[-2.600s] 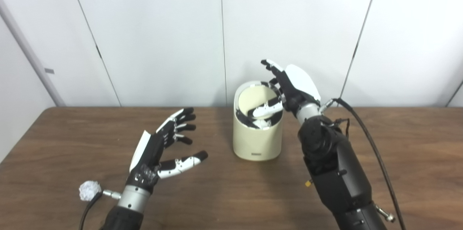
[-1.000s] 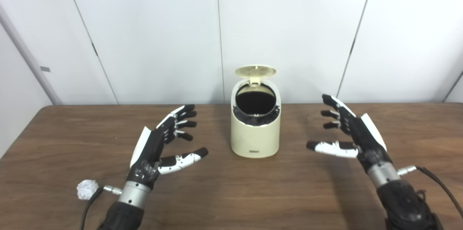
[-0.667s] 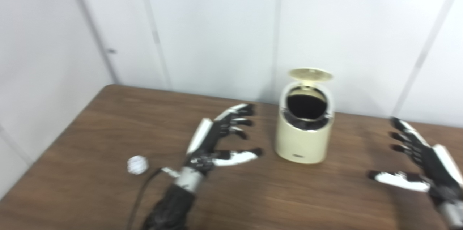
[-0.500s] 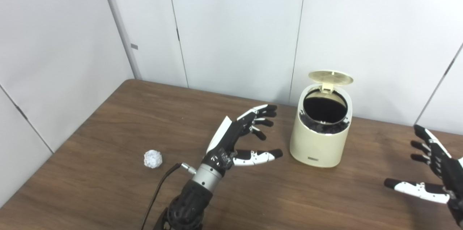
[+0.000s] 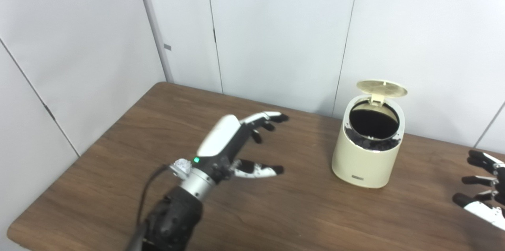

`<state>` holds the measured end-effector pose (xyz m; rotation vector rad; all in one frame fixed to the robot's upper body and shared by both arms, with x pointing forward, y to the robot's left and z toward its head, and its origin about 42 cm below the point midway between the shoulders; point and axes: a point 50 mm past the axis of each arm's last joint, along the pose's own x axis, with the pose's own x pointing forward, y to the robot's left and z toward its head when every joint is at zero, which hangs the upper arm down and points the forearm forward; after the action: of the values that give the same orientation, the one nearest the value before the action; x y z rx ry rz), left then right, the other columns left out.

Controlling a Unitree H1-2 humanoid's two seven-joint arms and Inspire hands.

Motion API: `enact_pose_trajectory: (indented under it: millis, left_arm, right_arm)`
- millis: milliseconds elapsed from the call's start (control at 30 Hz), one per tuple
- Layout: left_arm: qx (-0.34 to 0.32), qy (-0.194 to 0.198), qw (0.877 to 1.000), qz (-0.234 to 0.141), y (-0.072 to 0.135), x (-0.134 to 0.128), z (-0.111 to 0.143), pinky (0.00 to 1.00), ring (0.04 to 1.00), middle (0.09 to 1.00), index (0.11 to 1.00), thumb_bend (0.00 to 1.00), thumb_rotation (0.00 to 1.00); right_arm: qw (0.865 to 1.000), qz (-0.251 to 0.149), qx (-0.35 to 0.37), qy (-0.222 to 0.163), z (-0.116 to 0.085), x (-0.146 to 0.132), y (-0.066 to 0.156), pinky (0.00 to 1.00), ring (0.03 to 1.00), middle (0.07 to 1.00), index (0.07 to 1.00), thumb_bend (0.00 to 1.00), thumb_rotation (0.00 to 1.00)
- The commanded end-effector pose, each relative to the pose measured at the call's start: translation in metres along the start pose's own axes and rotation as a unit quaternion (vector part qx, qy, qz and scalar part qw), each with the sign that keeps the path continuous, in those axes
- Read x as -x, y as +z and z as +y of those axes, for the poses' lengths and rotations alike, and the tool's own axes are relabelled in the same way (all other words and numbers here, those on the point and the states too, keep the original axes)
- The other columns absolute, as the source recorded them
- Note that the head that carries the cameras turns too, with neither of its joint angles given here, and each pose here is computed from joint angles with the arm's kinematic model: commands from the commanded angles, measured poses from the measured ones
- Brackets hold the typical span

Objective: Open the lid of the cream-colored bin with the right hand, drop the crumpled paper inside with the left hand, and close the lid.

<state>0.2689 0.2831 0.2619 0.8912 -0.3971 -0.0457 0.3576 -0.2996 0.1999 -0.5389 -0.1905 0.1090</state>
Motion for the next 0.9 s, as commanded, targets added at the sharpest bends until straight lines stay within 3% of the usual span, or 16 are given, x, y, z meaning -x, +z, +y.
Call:
enact_pose_trajectory:
  millis: [0, 67, 200, 333, 567, 867]
  left_arm:
    - [-0.066, 0.000, 0.998, -0.005, 0.003, 0.000, 0.028, 0.52, 0.691, 0.762, 0.750, 0.75, 0.03]
    - [-0.104, -0.015, 0.994, 0.011, 0.001, 0.001, 0.039, 0.52, 0.679, 0.746, 0.735, 0.76, 0.03]
    - [-0.234, -0.079, 0.965, 0.088, -0.007, 0.003, 0.064, 0.52, 0.697, 0.756, 0.749, 0.78, 0.06]
    - [-0.282, -0.100, 0.945, 0.130, -0.019, 0.006, 0.081, 0.49, 0.679, 0.763, 0.762, 0.86, 0.02]
    - [-0.322, -0.098, 0.928, 0.159, -0.041, 0.013, 0.096, 0.47, 0.664, 0.757, 0.751, 0.89, 0.00]
    - [-0.333, -0.086, 0.922, 0.179, -0.065, 0.017, 0.101, 0.50, 0.688, 0.779, 0.761, 0.91, 0.03]
  right_arm:
    - [0.999, -0.030, 0.018, -0.012, -0.016, -0.010, 0.013, 0.40, 0.670, 0.830, 0.820, 1.00, 0.58]
    - [0.999, -0.030, 0.021, -0.012, -0.017, -0.010, 0.013, 0.39, 0.664, 0.825, 0.820, 1.00, 0.60]
    - [0.999, -0.032, 0.021, -0.011, -0.018, -0.011, 0.013, 0.37, 0.654, 0.818, 0.807, 1.00, 0.61]
    - [0.999, -0.027, 0.023, -0.013, -0.019, -0.012, 0.014, 0.35, 0.637, 0.811, 0.799, 1.00, 0.62]
    - [0.999, -0.031, 0.026, -0.012, -0.021, -0.015, 0.016, 0.34, 0.630, 0.799, 0.792, 1.00, 0.63]
    - [0.999, -0.037, 0.028, -0.010, -0.023, -0.018, 0.020, 0.33, 0.615, 0.791, 0.784, 1.00, 0.61]
